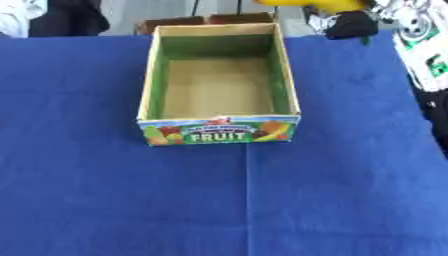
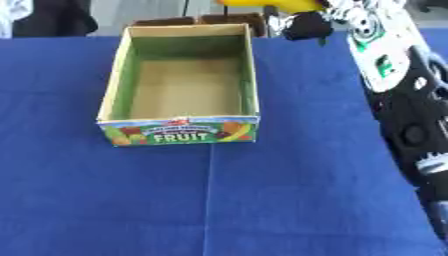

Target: Pick up objects on the table and place them in the box.

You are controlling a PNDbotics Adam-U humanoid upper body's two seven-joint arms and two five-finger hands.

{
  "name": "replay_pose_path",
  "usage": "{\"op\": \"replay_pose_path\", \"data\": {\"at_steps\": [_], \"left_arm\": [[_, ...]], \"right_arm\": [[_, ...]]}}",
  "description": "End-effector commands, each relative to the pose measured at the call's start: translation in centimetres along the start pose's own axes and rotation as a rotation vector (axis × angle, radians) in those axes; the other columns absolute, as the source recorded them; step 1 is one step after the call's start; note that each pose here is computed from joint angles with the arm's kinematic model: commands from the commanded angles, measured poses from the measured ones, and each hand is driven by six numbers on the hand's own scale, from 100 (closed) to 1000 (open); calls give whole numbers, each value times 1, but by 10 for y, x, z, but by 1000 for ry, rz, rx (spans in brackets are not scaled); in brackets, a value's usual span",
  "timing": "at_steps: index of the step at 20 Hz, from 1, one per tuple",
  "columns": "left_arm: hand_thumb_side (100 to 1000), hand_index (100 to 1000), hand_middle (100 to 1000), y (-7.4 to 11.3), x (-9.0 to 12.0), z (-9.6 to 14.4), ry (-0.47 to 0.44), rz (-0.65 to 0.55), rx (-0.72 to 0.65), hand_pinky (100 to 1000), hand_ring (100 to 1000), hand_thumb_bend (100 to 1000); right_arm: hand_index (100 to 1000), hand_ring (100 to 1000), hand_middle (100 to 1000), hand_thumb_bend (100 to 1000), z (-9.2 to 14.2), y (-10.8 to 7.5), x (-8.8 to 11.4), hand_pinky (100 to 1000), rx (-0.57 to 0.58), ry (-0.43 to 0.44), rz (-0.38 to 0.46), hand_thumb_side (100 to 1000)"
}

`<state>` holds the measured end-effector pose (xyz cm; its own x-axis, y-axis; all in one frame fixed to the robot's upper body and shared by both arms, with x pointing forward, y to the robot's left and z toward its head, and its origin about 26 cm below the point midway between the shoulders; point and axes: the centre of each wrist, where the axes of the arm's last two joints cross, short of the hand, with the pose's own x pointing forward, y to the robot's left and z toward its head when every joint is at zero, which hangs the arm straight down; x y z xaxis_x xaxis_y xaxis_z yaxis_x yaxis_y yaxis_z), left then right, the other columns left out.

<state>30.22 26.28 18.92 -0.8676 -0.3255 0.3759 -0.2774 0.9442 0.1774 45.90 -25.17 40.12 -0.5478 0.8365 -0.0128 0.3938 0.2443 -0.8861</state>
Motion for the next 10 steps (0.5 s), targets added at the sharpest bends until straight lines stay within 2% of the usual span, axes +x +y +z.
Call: {"op": "replay_pose_path", "data": {"at_steps": [1,10], "left_arm": [[895,911,796,3,5,-5,-26,-2,-6,730,783,100],[897,911,796,1,5,-5,-27,12,-11,731,783,100]], "right_arm": [[709,791,457,100,-10,-18,16,616,-48,-49,4,444],[716,795,449,100,-33,-4,52,619,-41,-131,-61,429]]}}
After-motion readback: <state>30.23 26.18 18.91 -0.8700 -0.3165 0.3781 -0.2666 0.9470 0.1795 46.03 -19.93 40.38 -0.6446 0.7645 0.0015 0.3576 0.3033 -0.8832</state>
